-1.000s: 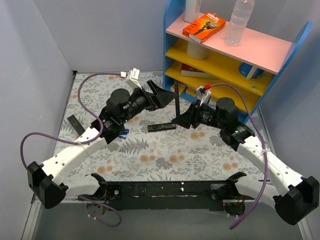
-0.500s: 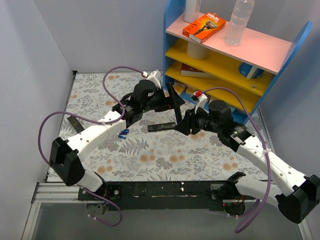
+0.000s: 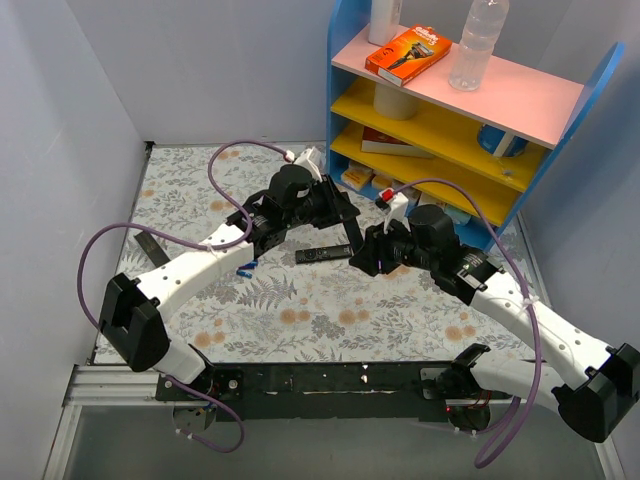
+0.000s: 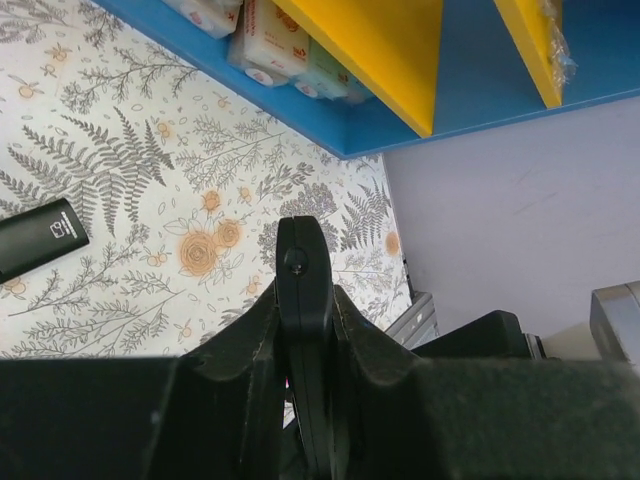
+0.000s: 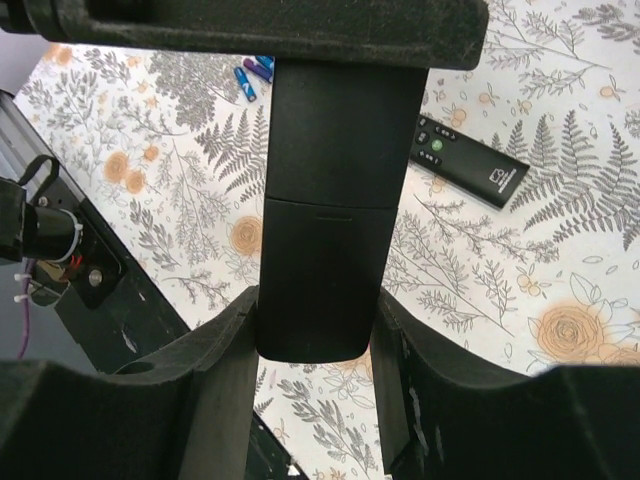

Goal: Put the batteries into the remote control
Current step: Adjust the remote control, then remove the battery cover from the remote control.

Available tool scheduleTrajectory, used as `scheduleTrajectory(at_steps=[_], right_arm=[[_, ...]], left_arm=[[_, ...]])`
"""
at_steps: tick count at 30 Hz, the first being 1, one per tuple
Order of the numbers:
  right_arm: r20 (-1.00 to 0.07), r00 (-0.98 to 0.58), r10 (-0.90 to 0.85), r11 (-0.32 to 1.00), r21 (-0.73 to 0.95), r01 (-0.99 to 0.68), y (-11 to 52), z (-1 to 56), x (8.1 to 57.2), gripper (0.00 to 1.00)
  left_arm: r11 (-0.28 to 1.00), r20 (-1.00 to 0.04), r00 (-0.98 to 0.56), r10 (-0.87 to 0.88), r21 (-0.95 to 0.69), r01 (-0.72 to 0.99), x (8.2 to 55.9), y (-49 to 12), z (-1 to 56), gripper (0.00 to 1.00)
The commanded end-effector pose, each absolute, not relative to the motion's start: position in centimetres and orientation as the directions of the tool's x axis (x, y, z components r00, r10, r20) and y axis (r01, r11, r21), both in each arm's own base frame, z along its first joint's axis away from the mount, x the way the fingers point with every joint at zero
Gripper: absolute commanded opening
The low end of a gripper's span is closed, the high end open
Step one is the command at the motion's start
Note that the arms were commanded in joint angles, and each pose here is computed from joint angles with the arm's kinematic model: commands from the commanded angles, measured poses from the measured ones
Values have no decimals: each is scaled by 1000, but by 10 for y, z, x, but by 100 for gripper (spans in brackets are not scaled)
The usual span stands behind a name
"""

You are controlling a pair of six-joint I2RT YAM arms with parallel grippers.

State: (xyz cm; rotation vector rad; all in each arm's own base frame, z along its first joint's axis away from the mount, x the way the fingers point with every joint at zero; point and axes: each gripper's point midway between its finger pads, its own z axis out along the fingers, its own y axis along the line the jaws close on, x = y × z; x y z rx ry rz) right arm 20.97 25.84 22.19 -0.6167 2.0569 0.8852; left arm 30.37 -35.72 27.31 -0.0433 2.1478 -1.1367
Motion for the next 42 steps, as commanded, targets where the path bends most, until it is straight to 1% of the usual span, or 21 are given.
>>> scheduleTrajectory(at_steps=[1, 2, 5, 8, 11, 19, 24, 28, 29, 31, 32, 34, 38, 42], right_arm=[[-868, -491, -74, 626, 343, -700, 262, 250, 218, 29], [-872, -486, -68, 627, 341, -700, 261, 253, 218, 47], [-880, -472, -47, 630, 341, -698, 260, 262, 219, 73], [-879, -474, -44, 621, 348, -703, 262, 271, 218, 84], [-873, -485, -53, 612, 355, -707, 266, 276, 219, 88], [-837, -538, -94, 587, 390, -710, 278, 263, 219, 84], [-814, -568, -123, 581, 404, -706, 283, 254, 218, 79], [-802, -581, -136, 567, 418, -710, 286, 250, 217, 70], [-801, -583, -138, 564, 421, -711, 287, 250, 216, 66], [-800, -584, -139, 564, 421, -711, 287, 250, 216, 61], [-800, -584, -138, 565, 421, -709, 287, 249, 216, 56], [-800, -584, -140, 569, 418, -708, 286, 248, 217, 51], [-792, -592, -149, 572, 419, -705, 285, 242, 215, 47], [-790, -594, -154, 569, 421, -707, 286, 238, 214, 48]], left_arm=[[610, -545, -762, -350, -750, 256, 297, -350, 261, 0], [622, -547, -758, -355, -743, 245, 297, -346, 254, 0], [622, -571, -734, -367, -738, 263, 296, -341, 259, 0], [625, -588, -724, -361, -729, 280, 294, -337, 258, 0], [610, -594, -717, -366, -735, 297, 290, -335, 260, 0], [595, -604, -706, -370, -738, 319, 288, -335, 265, 0], [592, -603, -706, -371, -740, 321, 288, -335, 266, 0], [589, -605, -706, -368, -739, 326, 288, -337, 267, 0], [588, -605, -707, -367, -739, 327, 288, -337, 267, 0], [591, -606, -707, -364, -737, 328, 288, -337, 266, 0], [591, -606, -707, -364, -737, 328, 289, -337, 266, 0], [590, -607, -706, -365, -737, 328, 289, -337, 267, 0], [583, -608, -704, -367, -740, 336, 288, -338, 272, 0], [571, -606, -703, -373, -747, 342, 288, -339, 279, 0]])
